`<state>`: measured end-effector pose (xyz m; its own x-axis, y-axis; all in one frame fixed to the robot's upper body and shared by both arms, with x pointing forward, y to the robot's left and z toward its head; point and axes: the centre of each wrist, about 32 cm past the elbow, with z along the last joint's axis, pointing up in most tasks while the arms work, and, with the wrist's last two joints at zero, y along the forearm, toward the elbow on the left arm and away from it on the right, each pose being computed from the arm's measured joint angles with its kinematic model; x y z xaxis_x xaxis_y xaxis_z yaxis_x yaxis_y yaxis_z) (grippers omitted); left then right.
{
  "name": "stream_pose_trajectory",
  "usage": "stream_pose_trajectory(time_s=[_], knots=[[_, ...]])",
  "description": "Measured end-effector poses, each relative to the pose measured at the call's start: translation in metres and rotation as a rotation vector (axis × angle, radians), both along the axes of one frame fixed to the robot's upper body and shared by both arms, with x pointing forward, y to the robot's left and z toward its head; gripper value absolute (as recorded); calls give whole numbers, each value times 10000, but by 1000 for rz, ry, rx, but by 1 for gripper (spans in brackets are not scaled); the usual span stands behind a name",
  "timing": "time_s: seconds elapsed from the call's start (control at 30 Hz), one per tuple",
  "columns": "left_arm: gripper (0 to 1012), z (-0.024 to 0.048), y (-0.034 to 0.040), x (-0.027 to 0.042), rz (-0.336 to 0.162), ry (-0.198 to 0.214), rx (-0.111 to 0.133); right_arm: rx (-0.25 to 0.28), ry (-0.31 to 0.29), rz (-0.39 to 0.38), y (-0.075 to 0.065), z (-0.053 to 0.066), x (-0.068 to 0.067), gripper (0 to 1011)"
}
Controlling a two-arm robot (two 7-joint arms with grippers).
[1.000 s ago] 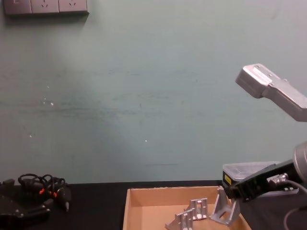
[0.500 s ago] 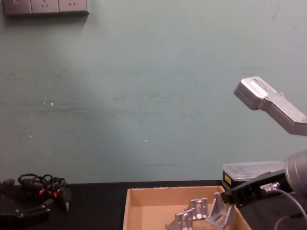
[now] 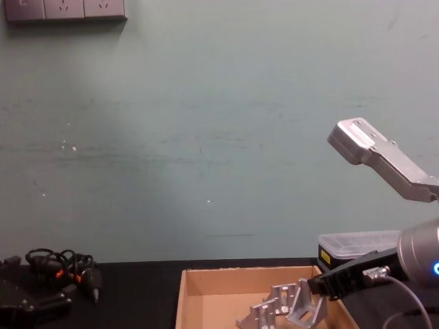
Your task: Use one hand to pick up the angle iron from the table and place it into the box.
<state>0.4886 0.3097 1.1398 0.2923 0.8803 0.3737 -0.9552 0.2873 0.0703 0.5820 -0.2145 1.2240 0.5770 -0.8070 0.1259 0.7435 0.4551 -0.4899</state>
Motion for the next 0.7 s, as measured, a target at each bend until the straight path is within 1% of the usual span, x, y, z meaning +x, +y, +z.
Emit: stream_pose_trajectory(time_s=[0.13, 0.23, 0.27, 0.3, 0.33, 0.37, 0.4, 0.43, 0.5, 0.63, 0.7], knots=[[1000, 0, 0, 0, 0, 0, 0, 0, 0, 0, 2, 0, -3, 59], [1000, 0, 0, 0, 0, 0, 0, 0, -1, -1, 1, 0, -5, 100], [1000, 0, 0, 0, 0, 0, 0, 0, -1, -1, 2, 1, -6, 160], [1000, 0, 0, 0, 0, 0, 0, 0, -1, -1, 2, 1, -7, 174], [1000, 0, 0, 0, 0, 0, 0, 0, -1, -2, 1, 1, -7, 216], [1000, 0, 0, 0, 0, 0, 0, -1, -1, -2, 1, 2, -8, 216], [1000, 0, 0, 0, 0, 0, 0, -1, -1, -2, 0, 2, -8, 273], [1000, 0, 0, 0, 0, 0, 0, -1, -1, -2, 0, 2, -8, 283], [1000, 0, 0, 0, 0, 0, 0, -1, -1, -2, 0, 3, -9, 371], [1000, 0, 0, 0, 0, 0, 0, -1, -1, -3, 0, 3, -10, 476], [1000, 0, 0, 0, 0, 0, 0, -1, 0, -3, 0, 2, -11, 559]])
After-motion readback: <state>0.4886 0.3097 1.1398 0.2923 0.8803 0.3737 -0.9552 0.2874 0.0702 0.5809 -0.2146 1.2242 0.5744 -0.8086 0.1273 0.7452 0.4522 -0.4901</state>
